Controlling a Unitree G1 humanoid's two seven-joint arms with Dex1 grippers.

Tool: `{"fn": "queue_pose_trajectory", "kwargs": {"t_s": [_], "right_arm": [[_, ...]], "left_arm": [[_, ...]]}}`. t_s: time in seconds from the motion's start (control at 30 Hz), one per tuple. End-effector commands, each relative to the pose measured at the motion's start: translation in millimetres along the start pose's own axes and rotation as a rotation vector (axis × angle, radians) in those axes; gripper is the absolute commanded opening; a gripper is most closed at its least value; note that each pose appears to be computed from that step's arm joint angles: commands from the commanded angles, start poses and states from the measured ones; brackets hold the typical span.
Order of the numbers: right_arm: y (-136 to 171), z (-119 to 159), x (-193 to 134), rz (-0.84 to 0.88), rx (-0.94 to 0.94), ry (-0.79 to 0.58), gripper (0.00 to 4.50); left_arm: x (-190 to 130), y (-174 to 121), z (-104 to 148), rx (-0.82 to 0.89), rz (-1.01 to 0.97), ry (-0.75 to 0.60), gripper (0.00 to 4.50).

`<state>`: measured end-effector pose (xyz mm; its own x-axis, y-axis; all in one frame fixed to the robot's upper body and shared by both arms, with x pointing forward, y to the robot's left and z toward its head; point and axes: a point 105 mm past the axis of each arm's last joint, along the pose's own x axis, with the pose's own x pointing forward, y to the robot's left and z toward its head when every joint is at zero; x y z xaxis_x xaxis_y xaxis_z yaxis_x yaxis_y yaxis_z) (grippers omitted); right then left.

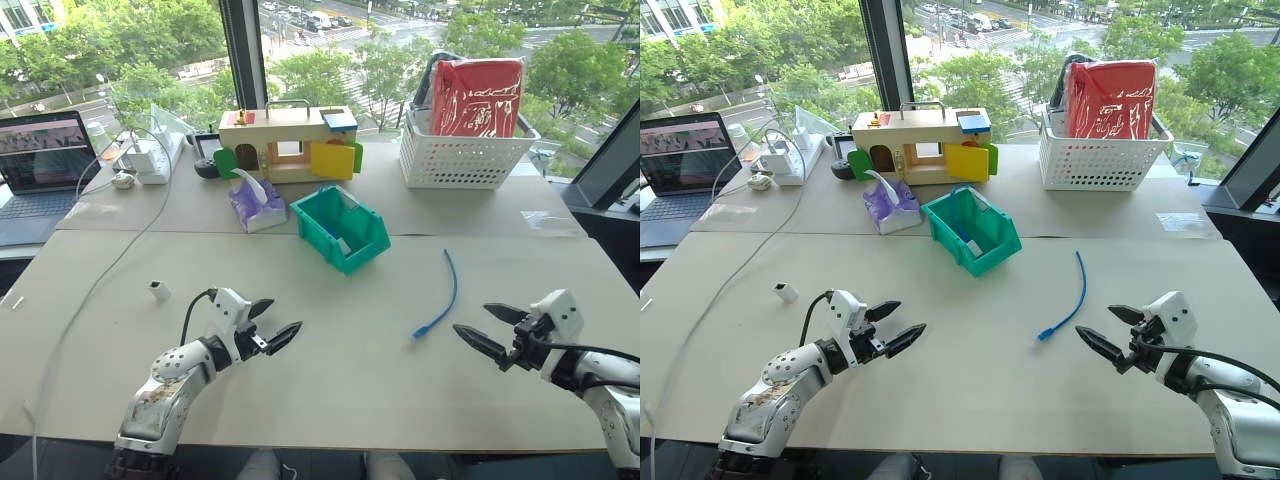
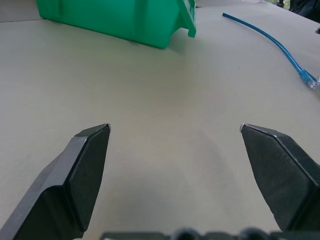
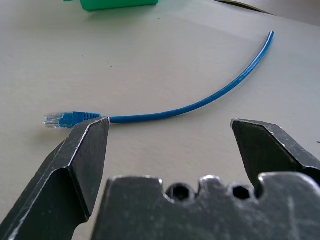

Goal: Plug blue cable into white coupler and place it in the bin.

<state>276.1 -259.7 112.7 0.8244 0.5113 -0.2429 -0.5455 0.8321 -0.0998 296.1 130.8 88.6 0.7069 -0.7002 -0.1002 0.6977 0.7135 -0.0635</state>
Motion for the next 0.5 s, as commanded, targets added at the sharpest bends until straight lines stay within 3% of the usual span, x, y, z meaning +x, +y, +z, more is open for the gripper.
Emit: {"fn": "queue_pose_trajectory", "kwargs": {"t_s": [0.03, 0.23, 0.4, 0.5], "right_arm": [[-2, 21, 0, 0.009, -0.066, -0.043, 4.50], [36, 71, 9, 0.247, -0.230, -0.011, 4.50], [54, 102, 12, 0.360, -0.255, -0.018, 4.50], [56, 104, 13, 0.387, -0.281, 0.007, 4.50]], "left_arm": [[-1, 2, 23, 0.042, 0.001, -0.084, 4.48], [-3, 9, 65, 0.100, -0.054, -0.130, 4.48], [-12, 7, 75, 0.158, -0.131, -0.060, 4.48], [-15, 3, 76, 0.174, -0.178, -0.026, 4.48]]}}
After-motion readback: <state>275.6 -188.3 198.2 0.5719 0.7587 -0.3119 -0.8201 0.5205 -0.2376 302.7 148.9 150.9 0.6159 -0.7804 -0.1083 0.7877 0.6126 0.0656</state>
